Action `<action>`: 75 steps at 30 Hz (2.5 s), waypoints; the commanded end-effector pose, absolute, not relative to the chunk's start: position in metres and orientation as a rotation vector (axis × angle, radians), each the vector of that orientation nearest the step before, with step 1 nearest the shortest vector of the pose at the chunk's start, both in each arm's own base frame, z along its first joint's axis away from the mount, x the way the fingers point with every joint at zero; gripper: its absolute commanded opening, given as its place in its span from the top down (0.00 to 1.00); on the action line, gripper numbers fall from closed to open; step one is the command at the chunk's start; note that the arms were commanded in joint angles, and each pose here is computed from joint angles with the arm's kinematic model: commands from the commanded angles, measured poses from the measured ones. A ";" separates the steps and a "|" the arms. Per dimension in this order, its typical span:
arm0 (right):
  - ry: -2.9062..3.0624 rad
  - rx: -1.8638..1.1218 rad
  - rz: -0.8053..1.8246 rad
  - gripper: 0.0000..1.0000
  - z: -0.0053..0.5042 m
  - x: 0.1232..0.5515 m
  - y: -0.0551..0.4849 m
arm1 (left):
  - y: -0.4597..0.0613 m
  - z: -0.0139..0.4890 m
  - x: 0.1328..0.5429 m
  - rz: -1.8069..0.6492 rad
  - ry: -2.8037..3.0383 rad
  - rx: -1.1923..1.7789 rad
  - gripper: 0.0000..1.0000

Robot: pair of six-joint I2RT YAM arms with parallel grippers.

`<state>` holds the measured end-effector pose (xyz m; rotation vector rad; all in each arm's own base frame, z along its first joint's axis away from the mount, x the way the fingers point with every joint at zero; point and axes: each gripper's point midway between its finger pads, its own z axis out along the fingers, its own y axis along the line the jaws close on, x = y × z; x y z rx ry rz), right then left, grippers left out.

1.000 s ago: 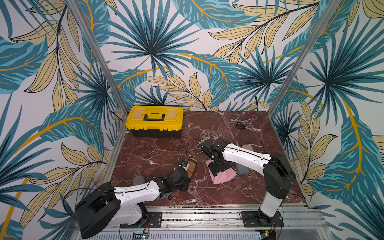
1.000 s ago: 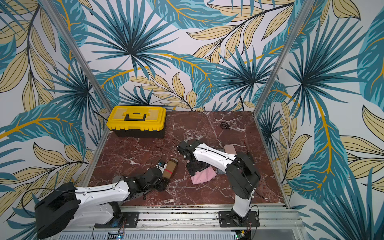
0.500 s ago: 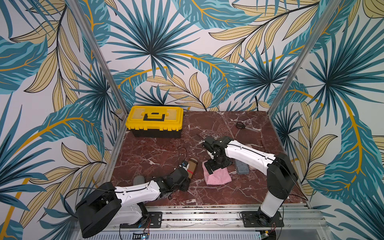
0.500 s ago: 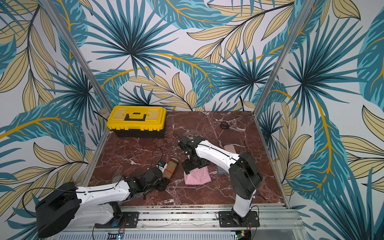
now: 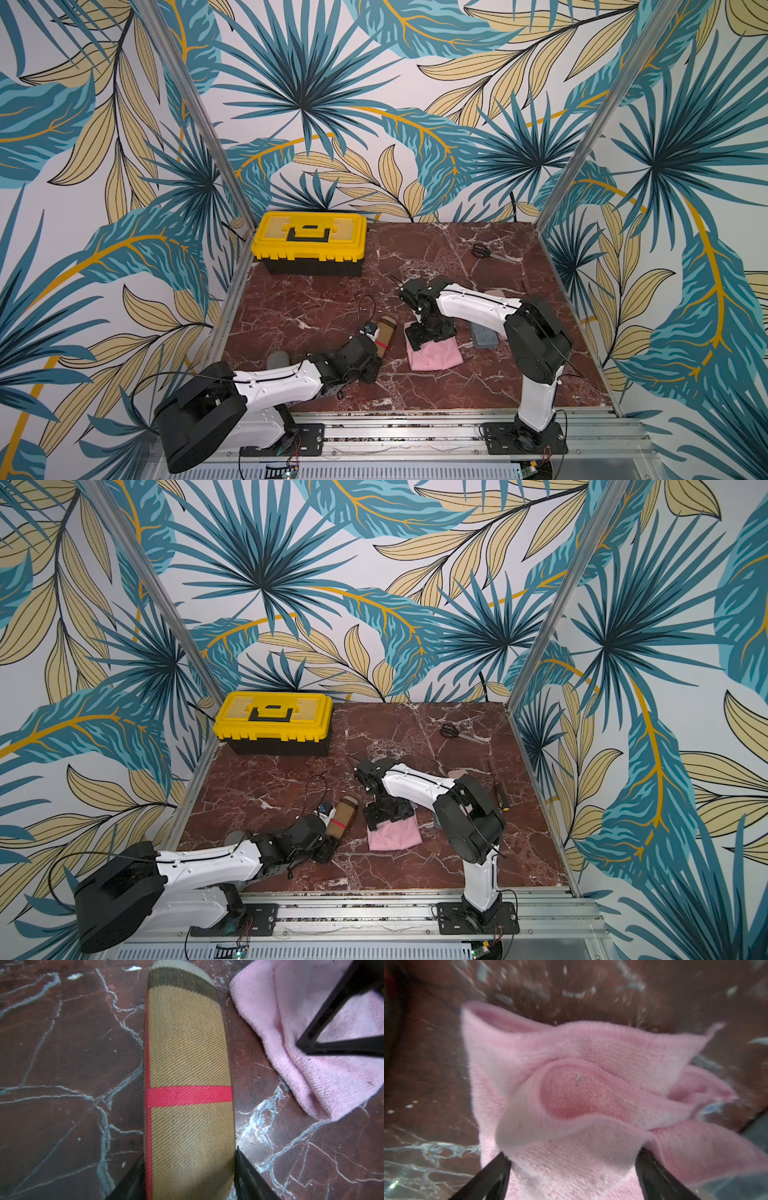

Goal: Wipe the eyeglass case
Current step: Adjust the cleaning item at the center of the board, then wipe the dirt from the eyeglass case.

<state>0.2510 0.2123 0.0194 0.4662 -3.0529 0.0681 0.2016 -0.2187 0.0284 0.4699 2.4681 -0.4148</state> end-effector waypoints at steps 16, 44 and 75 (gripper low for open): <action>-3.177 0.191 -0.152 1.00 0.060 0.292 0.211 | -0.250 0.044 0.192 -0.544 2.379 0.715 0.69; -3.271 0.199 0.296 1.00 0.055 0.316 0.211 | -0.247 0.034 0.192 -0.504 2.351 0.743 0.85; -3.181 0.263 -0.251 1.00 0.039 0.327 0.324 | -0.253 0.017 0.200 -0.395 2.400 0.687 0.85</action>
